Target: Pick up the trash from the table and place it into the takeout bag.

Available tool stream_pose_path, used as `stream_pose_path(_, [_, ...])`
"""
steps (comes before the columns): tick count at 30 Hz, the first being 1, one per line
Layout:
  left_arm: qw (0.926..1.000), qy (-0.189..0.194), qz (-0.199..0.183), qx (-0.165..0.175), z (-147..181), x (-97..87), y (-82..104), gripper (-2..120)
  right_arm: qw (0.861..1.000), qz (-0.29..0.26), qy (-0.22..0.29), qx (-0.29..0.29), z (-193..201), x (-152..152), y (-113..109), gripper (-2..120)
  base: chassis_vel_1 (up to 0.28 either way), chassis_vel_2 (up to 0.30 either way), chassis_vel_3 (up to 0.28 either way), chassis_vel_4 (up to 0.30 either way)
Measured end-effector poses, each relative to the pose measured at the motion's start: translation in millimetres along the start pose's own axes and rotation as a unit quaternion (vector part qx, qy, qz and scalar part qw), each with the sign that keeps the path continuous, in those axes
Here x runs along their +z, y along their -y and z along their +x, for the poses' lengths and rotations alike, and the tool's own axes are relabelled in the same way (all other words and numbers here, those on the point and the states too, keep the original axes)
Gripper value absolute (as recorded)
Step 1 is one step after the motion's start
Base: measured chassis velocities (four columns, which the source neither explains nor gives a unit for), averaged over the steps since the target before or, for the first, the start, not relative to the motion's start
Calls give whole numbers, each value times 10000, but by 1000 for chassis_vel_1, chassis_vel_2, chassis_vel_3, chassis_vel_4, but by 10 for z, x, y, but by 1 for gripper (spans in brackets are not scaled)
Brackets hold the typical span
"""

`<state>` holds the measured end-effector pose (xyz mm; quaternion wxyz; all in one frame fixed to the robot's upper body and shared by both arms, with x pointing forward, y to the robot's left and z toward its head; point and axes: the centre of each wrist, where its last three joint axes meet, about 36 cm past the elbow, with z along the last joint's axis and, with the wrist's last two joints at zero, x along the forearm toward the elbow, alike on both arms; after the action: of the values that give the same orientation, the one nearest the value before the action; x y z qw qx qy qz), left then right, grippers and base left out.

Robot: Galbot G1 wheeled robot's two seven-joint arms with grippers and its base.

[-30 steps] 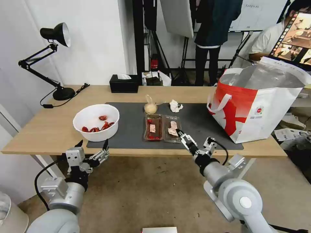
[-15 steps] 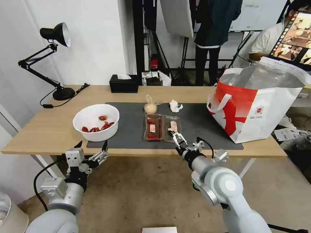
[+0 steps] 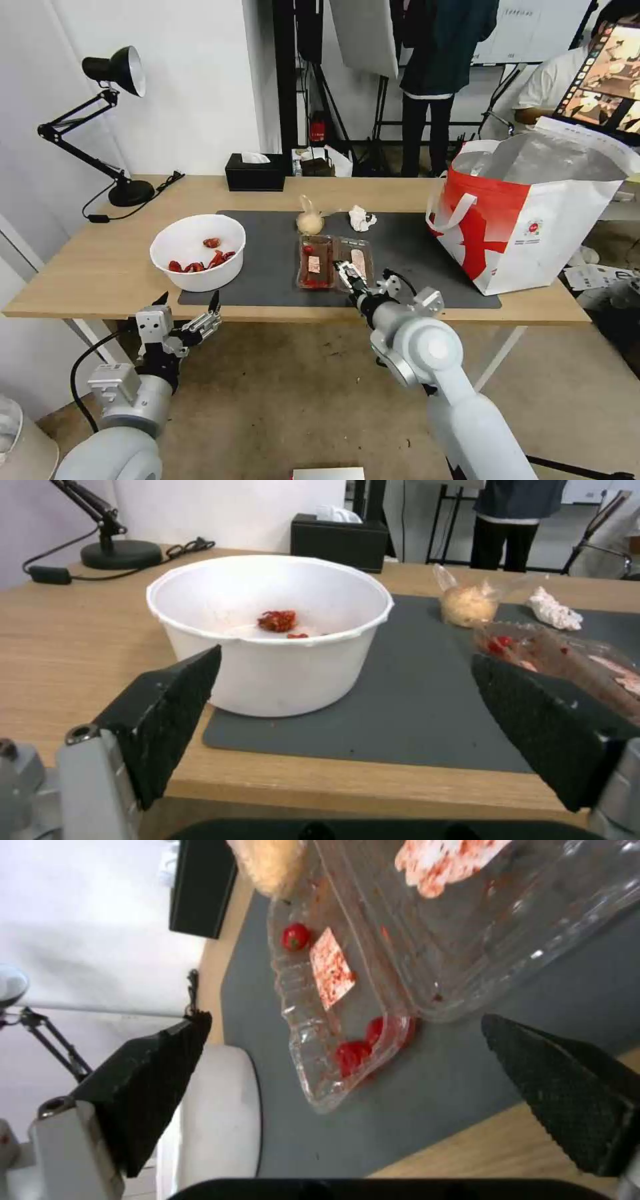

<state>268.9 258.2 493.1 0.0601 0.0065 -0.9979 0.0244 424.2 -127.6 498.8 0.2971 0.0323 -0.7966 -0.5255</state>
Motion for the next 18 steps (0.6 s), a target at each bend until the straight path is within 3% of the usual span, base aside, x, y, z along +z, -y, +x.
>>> stream_pose_path(18, [10000, -22, 12, -58, -41, 34, -21, 100, 9996, 24, -6, 290, -260, 4, -98, 100, 0, 0, 0, 0])
